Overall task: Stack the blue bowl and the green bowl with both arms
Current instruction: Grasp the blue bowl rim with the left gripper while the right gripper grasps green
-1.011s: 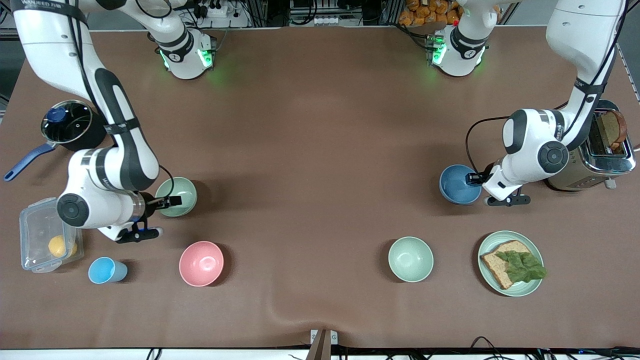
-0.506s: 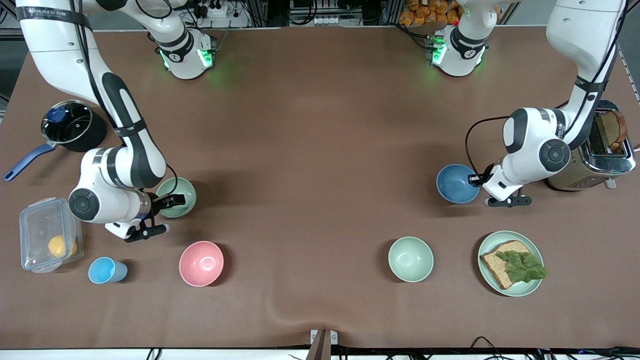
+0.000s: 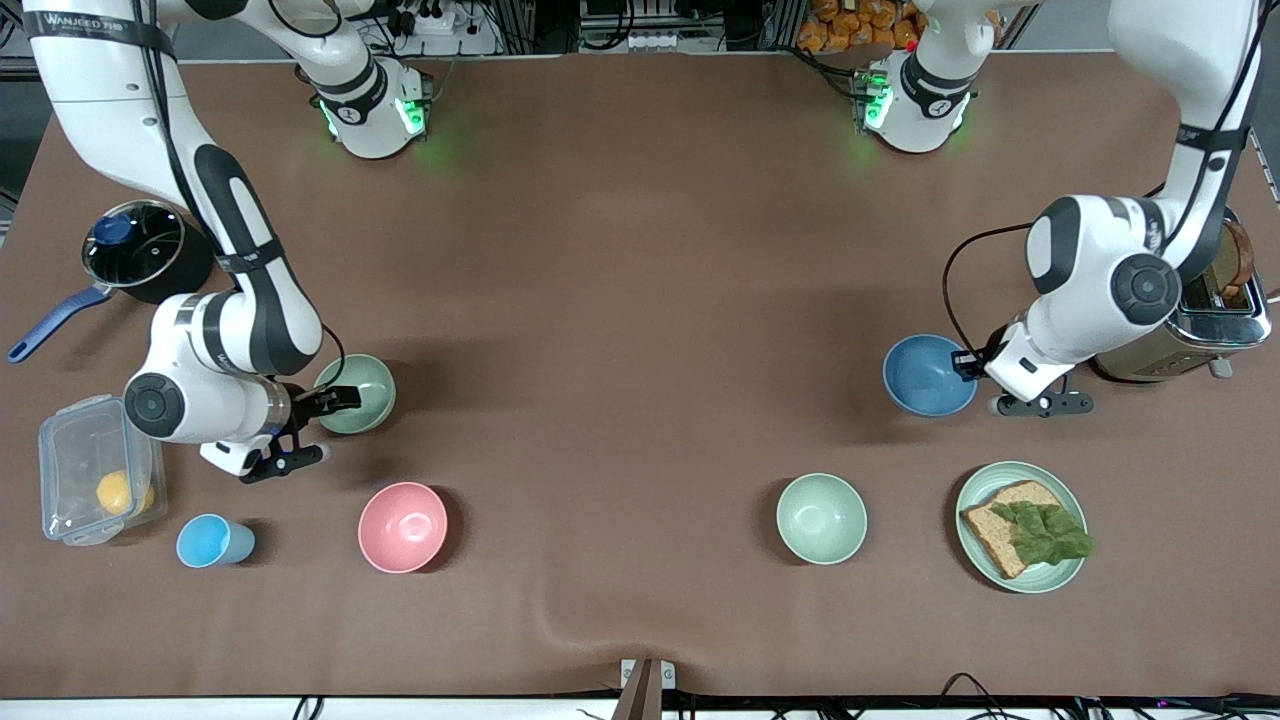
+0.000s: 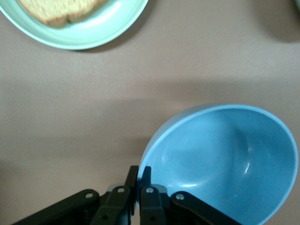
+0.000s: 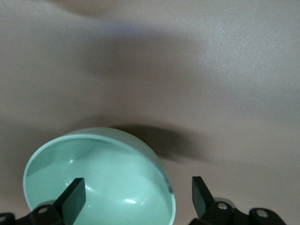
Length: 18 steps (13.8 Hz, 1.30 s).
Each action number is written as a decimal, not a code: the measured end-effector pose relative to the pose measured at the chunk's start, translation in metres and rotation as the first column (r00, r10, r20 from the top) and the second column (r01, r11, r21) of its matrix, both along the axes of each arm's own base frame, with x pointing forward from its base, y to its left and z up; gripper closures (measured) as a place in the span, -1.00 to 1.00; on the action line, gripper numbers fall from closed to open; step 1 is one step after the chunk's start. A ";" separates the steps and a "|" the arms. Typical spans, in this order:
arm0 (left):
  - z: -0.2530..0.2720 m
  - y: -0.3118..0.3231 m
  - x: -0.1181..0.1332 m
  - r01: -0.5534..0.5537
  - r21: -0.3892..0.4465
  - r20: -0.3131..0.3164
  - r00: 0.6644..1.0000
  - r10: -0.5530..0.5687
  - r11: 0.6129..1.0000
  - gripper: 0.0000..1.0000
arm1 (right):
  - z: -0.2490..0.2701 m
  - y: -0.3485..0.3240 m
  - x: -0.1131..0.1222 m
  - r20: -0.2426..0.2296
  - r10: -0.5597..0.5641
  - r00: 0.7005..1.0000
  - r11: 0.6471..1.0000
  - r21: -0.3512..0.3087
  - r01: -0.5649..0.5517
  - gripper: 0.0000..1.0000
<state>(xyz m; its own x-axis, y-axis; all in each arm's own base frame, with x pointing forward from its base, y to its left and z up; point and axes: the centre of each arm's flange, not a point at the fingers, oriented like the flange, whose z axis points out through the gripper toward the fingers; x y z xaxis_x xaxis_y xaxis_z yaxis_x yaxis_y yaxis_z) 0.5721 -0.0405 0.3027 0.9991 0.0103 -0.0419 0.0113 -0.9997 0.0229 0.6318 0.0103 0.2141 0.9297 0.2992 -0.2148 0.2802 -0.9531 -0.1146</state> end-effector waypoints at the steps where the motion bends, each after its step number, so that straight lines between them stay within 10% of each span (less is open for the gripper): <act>1: 0.011 -0.004 0.001 0.007 0.001 0.014 1.000 -0.007 1.000 0.89 | -0.003 0.000 -0.002 -0.003 0.004 1.000 1.000 0.001 -0.004 -1.00; 4: 0.021 -0.017 -0.001 0.011 0.000 0.025 1.000 -0.010 1.000 0.89 | -0.014 0.002 -0.010 -0.001 0.008 1.000 1.000 0.002 -0.008 -1.00; 13: 0.012 -0.035 -0.003 0.001 -0.008 0.005 1.000 -0.001 1.000 0.89 | -0.012 0.006 -0.010 0.006 0.088 0.996 0.996 0.023 -0.088 0.91; 18: 0.012 -0.038 -0.003 0.002 -0.009 0.005 1.000 -0.002 1.000 0.89 | 0.024 0.070 -0.009 0.058 0.105 0.993 0.994 0.013 -0.106 0.90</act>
